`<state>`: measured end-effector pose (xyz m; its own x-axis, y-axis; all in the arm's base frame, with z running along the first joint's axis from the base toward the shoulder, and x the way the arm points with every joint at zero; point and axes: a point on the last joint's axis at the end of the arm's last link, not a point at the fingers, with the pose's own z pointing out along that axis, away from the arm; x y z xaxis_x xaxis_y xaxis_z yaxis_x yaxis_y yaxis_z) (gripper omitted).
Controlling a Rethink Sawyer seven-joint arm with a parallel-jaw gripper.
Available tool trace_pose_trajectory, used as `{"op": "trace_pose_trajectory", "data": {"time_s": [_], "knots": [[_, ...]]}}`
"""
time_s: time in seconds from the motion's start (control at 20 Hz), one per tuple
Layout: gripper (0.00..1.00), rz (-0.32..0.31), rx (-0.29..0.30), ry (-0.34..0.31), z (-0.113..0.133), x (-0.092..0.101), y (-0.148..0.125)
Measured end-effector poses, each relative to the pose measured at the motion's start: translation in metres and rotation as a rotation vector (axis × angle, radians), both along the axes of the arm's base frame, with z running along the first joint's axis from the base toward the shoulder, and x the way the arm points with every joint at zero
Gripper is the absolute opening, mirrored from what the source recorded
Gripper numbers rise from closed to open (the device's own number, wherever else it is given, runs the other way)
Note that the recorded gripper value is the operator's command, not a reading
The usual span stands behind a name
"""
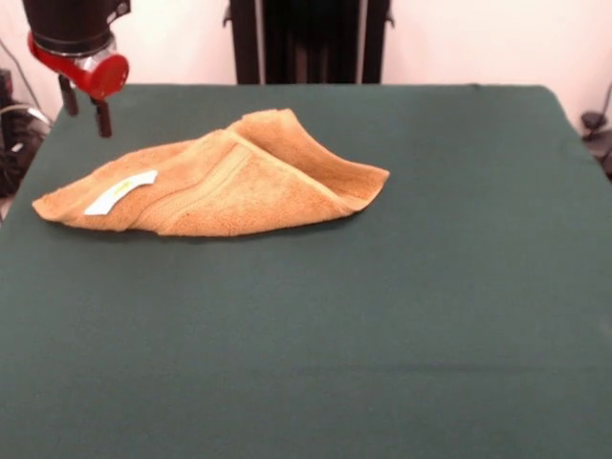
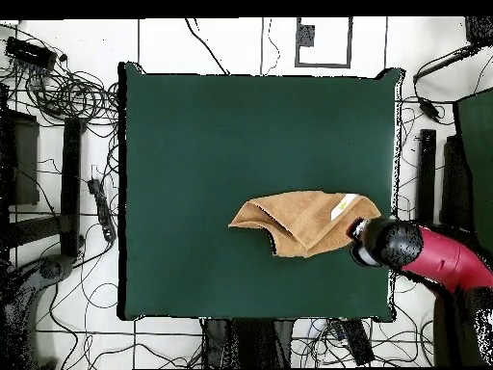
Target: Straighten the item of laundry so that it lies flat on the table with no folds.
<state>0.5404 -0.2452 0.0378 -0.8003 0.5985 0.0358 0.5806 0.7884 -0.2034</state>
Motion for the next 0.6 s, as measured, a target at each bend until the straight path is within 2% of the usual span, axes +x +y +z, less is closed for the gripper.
{"op": "trace_pose_trajectory", "data": {"time_s": [0.4, 0.6], "knots": [[1.0, -0.011, 0.025, 0.029, -0.017, -0.012, 0.002], [1.0, -0.013, 0.054, 0.012, -0.023, -0.011, 0.016]]}}
